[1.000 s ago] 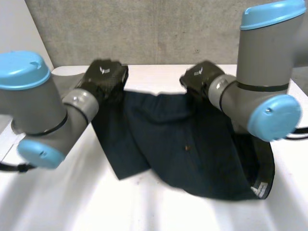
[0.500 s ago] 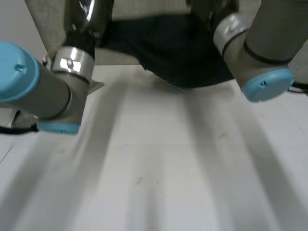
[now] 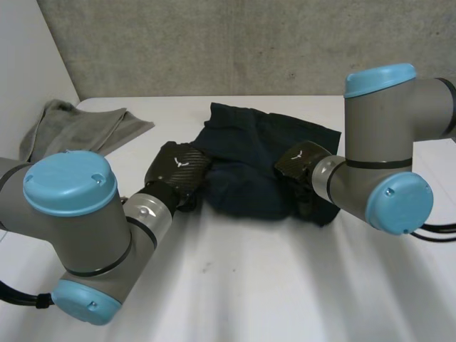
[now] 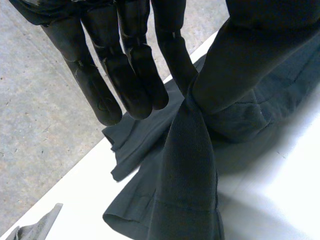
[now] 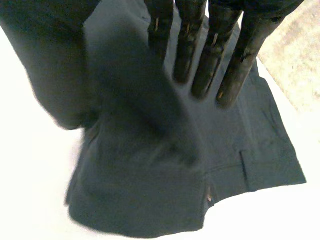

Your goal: Fold the laundry.

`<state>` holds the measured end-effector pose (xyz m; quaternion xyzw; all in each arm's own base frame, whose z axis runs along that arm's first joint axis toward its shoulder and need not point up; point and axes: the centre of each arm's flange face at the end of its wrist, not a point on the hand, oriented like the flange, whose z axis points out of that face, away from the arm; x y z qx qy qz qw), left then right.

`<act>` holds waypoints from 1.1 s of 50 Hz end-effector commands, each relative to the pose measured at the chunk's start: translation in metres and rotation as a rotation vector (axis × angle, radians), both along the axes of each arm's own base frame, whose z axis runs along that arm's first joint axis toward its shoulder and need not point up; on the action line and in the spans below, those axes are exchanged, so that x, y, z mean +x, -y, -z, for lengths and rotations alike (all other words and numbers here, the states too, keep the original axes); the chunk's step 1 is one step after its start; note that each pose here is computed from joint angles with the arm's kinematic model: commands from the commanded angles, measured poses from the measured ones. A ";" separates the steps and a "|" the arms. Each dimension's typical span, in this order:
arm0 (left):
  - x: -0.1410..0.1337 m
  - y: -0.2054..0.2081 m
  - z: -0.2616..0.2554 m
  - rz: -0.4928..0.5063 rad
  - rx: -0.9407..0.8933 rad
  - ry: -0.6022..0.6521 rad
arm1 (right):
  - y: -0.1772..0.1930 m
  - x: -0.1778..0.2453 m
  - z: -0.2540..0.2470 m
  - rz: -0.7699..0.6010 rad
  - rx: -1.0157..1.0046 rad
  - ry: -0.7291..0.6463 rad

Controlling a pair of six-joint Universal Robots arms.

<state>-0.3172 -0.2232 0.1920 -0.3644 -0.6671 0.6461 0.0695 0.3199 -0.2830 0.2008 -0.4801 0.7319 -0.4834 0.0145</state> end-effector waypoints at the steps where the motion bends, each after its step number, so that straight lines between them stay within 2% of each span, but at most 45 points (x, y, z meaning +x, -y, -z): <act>1: 0.002 -0.002 0.002 0.000 0.007 0.002 | 0.011 -0.036 -0.011 0.249 0.100 0.268; 8: 0.002 0.000 -0.001 0.000 0.000 -0.005 | -0.003 -0.084 -0.021 0.434 0.111 0.480; 11: 0.001 0.001 -0.002 0.000 -0.005 -0.009 | -0.016 -0.101 -0.017 0.478 0.107 0.524; 15: 0.001 0.002 -0.004 -0.002 -0.009 -0.013 | -0.035 -0.108 -0.002 0.469 0.144 0.525; 21: 0.000 0.001 -0.004 0.001 -0.009 -0.014 | -0.055 -0.107 0.021 0.450 0.242 0.513; 29: 0.000 0.001 -0.003 0.001 -0.006 -0.013 | -0.045 -0.101 0.052 0.468 0.301 0.512; 39: 0.001 0.002 -0.003 -0.002 -0.006 -0.013 | -0.020 -0.087 0.060 0.440 0.244 0.533; 55: 0.002 0.004 -0.003 -0.007 -0.006 -0.013 | -0.012 -0.051 0.070 0.404 0.203 0.503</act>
